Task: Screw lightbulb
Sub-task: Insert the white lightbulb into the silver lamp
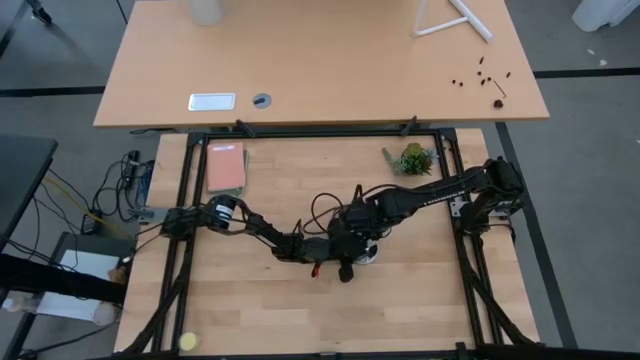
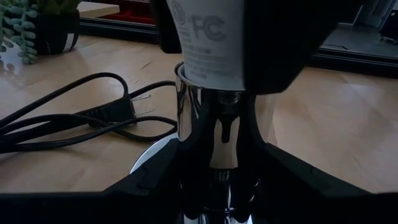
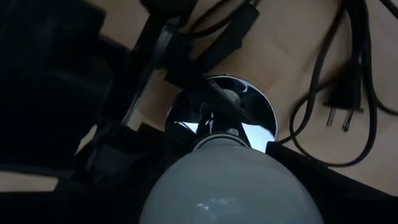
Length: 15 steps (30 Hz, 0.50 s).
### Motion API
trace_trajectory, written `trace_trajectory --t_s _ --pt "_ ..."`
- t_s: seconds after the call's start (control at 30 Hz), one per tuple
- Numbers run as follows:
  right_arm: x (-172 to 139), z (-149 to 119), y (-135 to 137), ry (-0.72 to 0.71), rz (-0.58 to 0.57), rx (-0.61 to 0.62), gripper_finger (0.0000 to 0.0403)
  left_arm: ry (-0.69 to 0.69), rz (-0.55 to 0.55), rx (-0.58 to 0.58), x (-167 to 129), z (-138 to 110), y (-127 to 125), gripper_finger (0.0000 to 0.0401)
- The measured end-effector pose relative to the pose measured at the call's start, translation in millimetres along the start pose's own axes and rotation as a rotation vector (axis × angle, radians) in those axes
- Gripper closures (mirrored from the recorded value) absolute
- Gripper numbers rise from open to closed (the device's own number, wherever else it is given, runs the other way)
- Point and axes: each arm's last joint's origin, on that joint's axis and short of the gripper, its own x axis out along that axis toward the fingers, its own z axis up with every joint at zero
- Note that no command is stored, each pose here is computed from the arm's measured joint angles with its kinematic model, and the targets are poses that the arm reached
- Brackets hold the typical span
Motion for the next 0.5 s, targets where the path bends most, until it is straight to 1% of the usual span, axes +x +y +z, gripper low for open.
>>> trace_trajectory --t_s 0.1,0.2,0.3,0.37,0.5 --pt "0.0 -0.1 -0.1 0.001 -0.001 0.079 0.0147 -0.001 0.0 -0.004 0.0 0.1 0.0 0.0205" --pt "0.0 -0.3 0.1 0.002 0.001 0.141 0.0135 -0.003 -0.001 -0.024 0.0 0.3 -0.1 0.0205" --pt "0.0 -0.1 0.8 0.003 0.009 0.157 0.0124 -0.008 0.01 -0.034 0.0 0.6 0.3 0.0205" --pt "0.0 0.1 0.9 -0.005 0.007 0.09 0.0118 -0.007 0.013 -0.034 0.3 0.7 1.2 0.0205" --pt "0.0 1.3 1.1 -0.045 -0.01 -0.103 0.0104 -0.005 0.015 -0.029 0.3 0.4 1.3 0.0205"
